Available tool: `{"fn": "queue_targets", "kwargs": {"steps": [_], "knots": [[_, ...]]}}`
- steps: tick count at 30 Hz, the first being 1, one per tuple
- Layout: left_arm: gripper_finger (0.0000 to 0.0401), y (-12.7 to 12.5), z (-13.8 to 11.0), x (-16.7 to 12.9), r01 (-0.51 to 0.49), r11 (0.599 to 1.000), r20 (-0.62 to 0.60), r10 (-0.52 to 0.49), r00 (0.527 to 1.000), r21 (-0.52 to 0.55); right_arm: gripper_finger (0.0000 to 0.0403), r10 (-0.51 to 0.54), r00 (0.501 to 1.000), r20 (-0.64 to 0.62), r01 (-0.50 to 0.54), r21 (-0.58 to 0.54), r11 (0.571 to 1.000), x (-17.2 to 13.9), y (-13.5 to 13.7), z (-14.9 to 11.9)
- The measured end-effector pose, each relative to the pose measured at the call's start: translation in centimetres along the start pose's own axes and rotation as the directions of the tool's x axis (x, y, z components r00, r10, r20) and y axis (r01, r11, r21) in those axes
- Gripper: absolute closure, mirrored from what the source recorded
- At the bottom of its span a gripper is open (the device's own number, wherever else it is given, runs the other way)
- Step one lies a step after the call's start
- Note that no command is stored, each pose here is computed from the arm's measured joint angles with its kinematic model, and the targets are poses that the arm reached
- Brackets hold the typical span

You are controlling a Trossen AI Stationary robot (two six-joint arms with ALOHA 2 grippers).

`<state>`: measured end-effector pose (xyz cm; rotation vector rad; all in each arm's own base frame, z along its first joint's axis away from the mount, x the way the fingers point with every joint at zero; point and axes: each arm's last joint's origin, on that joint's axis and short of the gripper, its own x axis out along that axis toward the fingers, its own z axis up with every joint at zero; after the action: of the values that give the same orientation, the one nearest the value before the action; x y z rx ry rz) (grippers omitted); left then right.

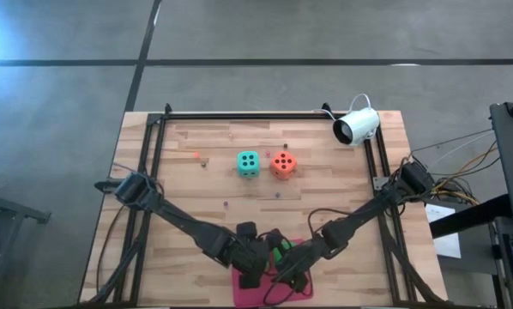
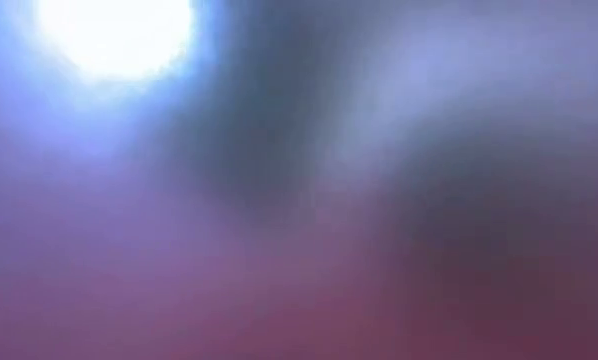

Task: Pick & Place Dice
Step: Put the green dice into the pink bin, then put the large orange dice into the pink bin

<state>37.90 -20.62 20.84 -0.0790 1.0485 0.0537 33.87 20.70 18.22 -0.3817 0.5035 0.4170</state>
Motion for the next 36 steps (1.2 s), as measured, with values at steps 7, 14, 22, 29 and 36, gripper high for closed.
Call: {"fn": "queue_targets", "kwargs": {"steps": [7,14,22,29,36], "knots": [[0.0007,0.0,0.1,0.1,0.003,0.999,0.009,-0.003,1.000,0.041,0.0003,0.003,1.000,-0.013,-0.003,0.016,1.000,0.0,0.1,-0.4],[0.0003,0.0,0.1,0.1,0.003,0.999,0.010,-0.004,1.000,0.047,0.0003,0.009,0.999,-0.044,-0.008,0.038,0.999,0.0,0.1,-0.6],[0.0009,0.0,0.1,0.1,0.004,0.999,0.012,-0.005,1.000,0.050,0.0003,0.019,0.997,-0.080,-0.016,0.045,0.999,0.0,0.2,-1.1],[0.0013,0.0,0.2,0.0,0.003,0.995,0.010,-0.004,1.000,0.100,0.0003,0.014,0.997,-0.074,-0.012,0.034,0.999,0.0,0.2,-0.9],[0.0009,0.6,0.3,-2.2,-0.001,0.995,0.002,0.001,1.000,0.099,0.0003,0.014,0.999,-0.053,-0.013,0.018,1.000,-0.7,0.2,-0.3]]}}
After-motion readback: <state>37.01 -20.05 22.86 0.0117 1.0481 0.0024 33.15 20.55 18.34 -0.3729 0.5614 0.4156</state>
